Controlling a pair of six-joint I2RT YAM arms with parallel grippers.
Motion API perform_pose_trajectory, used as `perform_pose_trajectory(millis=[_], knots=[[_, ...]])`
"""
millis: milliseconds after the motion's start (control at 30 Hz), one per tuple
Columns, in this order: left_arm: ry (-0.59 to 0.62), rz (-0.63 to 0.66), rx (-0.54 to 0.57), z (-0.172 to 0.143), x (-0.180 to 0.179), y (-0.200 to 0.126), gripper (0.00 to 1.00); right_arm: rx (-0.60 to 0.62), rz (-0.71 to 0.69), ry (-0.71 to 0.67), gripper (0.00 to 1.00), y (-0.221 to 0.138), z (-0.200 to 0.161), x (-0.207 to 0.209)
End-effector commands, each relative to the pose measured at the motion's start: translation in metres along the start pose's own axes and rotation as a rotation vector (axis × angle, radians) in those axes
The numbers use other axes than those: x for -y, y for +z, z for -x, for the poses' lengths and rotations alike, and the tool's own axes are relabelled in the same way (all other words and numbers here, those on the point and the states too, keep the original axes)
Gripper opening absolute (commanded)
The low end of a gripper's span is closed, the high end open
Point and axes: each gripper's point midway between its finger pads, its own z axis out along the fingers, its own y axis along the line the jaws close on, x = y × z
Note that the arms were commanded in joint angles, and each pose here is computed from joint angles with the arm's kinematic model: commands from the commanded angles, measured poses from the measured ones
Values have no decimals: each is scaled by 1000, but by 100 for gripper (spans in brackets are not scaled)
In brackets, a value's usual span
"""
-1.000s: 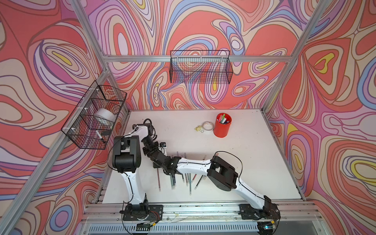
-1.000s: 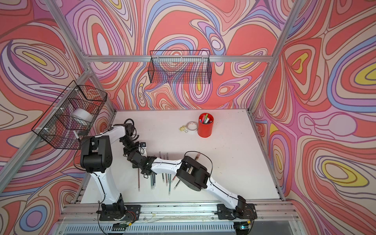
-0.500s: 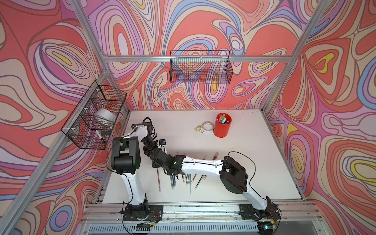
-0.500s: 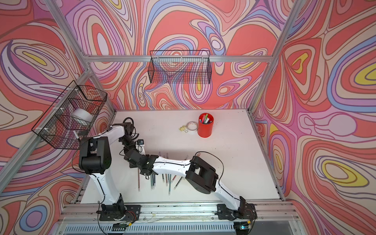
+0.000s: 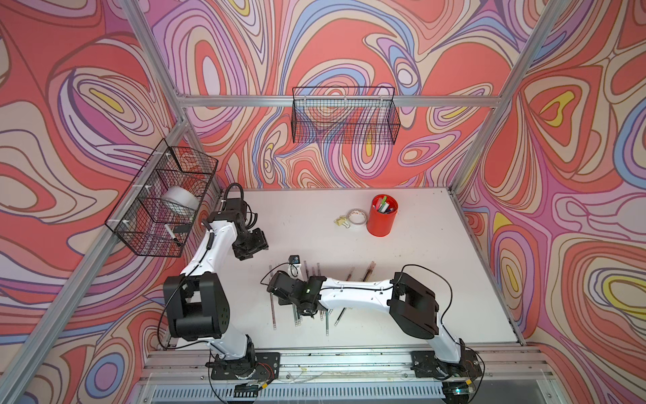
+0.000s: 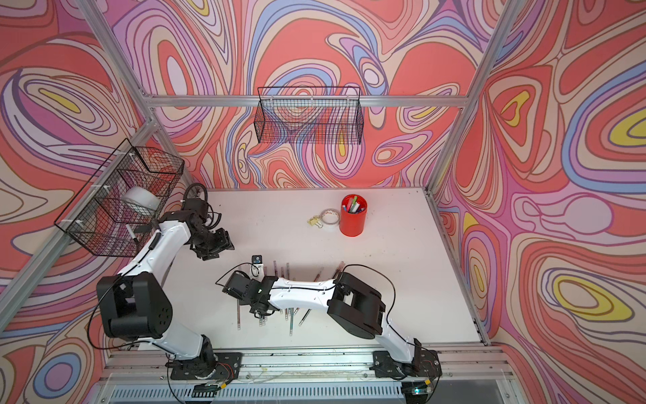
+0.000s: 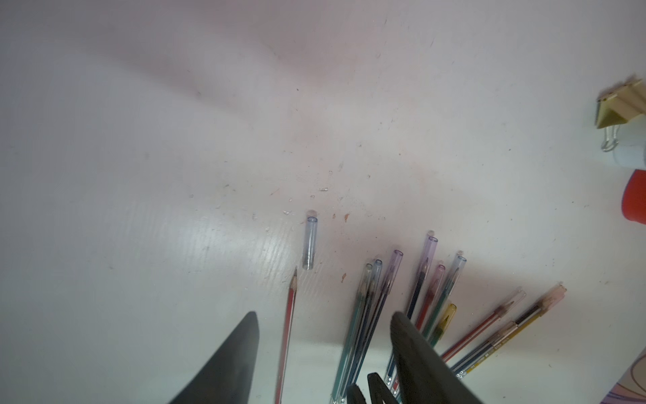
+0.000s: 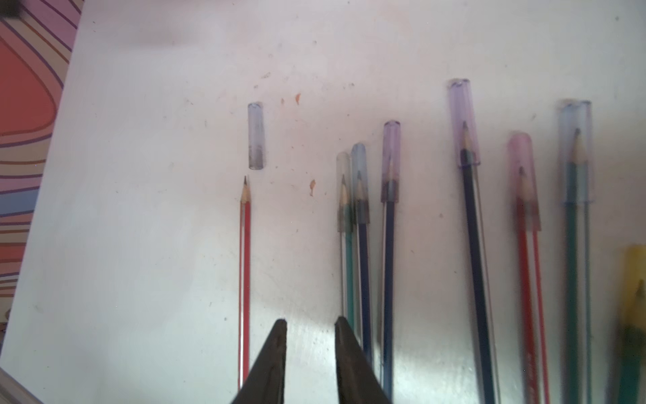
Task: Remove the protective cover of the pencils
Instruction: Pick up the pencil from the center of the board.
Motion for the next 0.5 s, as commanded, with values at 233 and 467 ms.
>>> perform_pose_trajectory(millis=[233, 467], knots=[[62, 92, 144, -44, -35, -51, 77, -74, -44, -16, 27, -6, -10, 1], [63, 53, 175, -44, -30, -51, 80, -132, -85, -63, 25, 12, -23, 1]])
